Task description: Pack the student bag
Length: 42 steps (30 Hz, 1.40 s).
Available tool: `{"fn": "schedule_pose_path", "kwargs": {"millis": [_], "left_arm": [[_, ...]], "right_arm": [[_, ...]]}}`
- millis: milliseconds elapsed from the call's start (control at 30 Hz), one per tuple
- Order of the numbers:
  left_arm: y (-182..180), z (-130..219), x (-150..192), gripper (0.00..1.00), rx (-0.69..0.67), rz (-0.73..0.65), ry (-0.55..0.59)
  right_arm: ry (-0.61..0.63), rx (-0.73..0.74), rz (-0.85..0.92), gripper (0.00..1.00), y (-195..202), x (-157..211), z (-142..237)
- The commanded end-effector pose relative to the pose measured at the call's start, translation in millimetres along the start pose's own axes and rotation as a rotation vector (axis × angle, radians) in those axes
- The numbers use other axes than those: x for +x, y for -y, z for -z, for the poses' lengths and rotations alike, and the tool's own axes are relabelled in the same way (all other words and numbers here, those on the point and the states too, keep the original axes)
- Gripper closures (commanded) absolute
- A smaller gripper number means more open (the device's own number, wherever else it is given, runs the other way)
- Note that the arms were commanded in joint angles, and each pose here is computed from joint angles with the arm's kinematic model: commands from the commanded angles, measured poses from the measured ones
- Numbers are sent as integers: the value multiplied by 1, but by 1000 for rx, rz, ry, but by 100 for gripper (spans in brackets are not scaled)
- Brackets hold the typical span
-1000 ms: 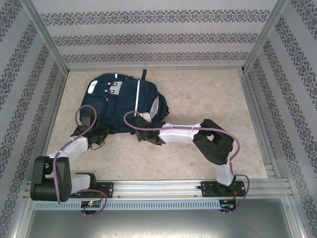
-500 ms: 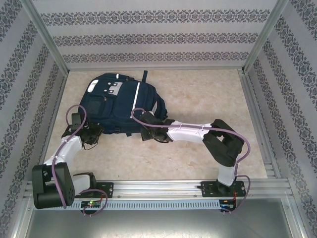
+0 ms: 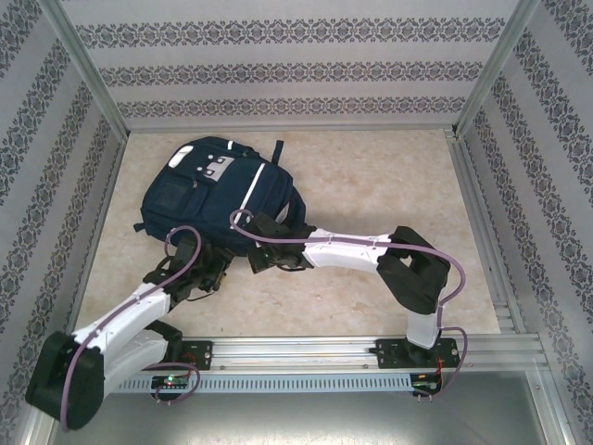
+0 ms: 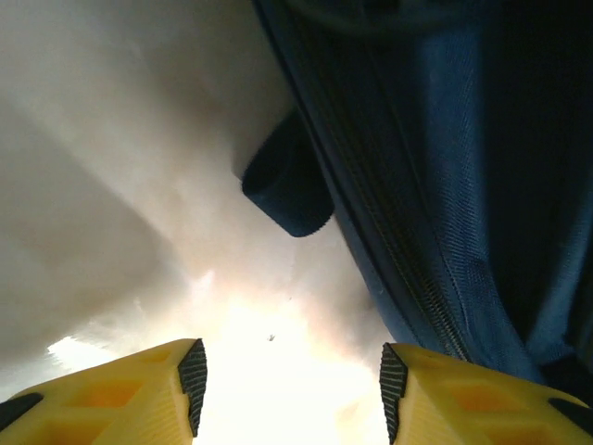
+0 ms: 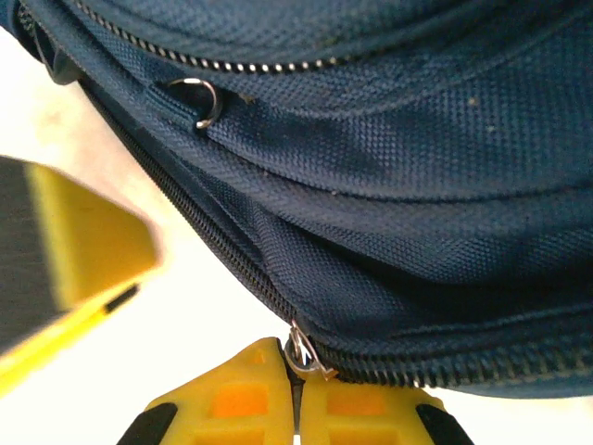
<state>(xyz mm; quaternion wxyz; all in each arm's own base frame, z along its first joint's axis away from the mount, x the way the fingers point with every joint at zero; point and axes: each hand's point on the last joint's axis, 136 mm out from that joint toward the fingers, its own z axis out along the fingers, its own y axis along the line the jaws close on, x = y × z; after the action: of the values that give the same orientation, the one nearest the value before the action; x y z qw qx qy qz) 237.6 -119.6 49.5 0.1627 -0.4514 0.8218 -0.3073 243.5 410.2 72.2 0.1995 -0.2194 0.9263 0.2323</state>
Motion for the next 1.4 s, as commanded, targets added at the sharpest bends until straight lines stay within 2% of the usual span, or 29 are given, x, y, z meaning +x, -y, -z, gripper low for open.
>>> {"fn": "schedule_pose_path", "kwargs": {"millis": [0, 167, 300, 367, 467, 600, 700, 833, 1167, 1267, 1367], "left_arm": [[39, -8, -7, 45, 104, 52, 63], [45, -21, -5, 45, 79, 26, 81], [42, -22, -13, 54, 56, 14, 133], [41, -20, -18, 76, 53, 11, 161], [38, -18, -20, 100, 48, 9, 173], [26, -15, -24, 100, 23, 5, 201], [5, -6, -33, 100, -49, 11, 245], [-17, 8, -50, 100, -63, 64, 296], [-57, 56, -97, 100, -131, 111, 394], [-53, 64, -109, 100, -127, 99, 405], [-37, 60, -109, 100, -96, 78, 345]], "right_arm": [[-2, -77, 61, 100, -29, -6, 1], [-31, -89, 82, 100, -36, 1, -5], [-30, -89, 92, 100, -38, 1, -4], [-31, -79, 88, 100, -36, 2, -4], [-28, -57, 80, 100, -30, 2, -4], [-25, -19, 56, 100, -17, 1, -4], [-15, 12, 28, 100, 0, 1, 0], [-12, 57, 4, 100, 25, 6, 9], [-3, 219, -66, 100, 109, 18, 38], [12, 227, -85, 100, 126, 13, 48], [25, 192, -60, 100, 117, 5, 52]]}}
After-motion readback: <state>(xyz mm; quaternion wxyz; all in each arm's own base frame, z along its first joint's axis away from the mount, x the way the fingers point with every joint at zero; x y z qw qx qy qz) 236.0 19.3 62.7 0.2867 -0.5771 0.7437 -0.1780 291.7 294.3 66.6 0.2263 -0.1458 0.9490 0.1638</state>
